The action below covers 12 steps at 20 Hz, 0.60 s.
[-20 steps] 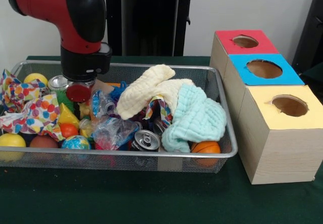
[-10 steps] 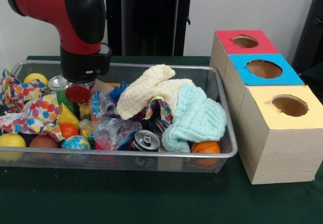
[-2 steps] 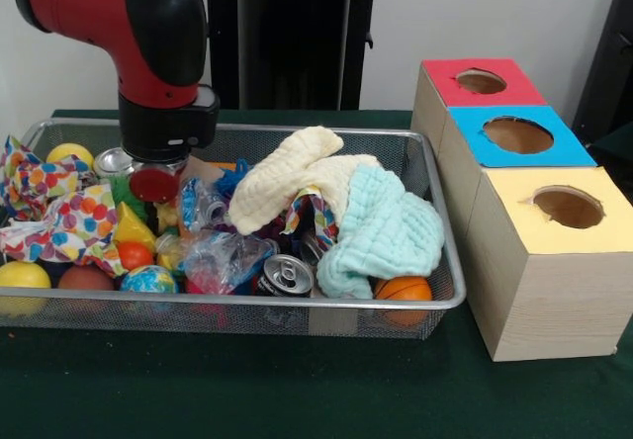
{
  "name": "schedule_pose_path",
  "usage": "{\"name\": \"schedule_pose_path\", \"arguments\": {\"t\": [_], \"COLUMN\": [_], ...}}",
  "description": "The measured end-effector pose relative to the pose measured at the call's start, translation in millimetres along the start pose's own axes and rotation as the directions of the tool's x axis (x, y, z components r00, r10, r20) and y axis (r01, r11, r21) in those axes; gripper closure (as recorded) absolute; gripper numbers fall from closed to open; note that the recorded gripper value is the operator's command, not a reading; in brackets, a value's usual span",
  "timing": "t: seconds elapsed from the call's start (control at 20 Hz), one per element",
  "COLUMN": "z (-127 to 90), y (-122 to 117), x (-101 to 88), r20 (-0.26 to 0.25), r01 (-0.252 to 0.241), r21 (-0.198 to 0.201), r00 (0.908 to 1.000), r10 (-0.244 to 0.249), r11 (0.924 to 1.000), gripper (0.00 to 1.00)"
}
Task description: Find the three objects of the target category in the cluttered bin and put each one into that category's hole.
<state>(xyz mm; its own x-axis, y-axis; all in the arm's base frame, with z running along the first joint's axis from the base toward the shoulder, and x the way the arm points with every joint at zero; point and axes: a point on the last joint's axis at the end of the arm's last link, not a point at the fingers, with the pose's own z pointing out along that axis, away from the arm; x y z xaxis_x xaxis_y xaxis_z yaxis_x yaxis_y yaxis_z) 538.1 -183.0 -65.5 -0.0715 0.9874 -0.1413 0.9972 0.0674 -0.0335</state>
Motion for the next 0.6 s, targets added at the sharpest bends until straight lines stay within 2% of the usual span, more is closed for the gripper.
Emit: {"name": "schedule_pose_path", "arguments": {"t": [0.35,0.6], "z": [-2.2,-4.2], "y": [11.7,18.7], "x": [9.0,18.2], "r20": [-0.013,-0.019], "r01": [-0.011,0.002], "r21": [-0.003,0.000], "r00": [0.9998,0.9998], "r10": [0.011,-0.002], "r11": [0.9999,1.0000], "gripper": [1.00,1.00]}}
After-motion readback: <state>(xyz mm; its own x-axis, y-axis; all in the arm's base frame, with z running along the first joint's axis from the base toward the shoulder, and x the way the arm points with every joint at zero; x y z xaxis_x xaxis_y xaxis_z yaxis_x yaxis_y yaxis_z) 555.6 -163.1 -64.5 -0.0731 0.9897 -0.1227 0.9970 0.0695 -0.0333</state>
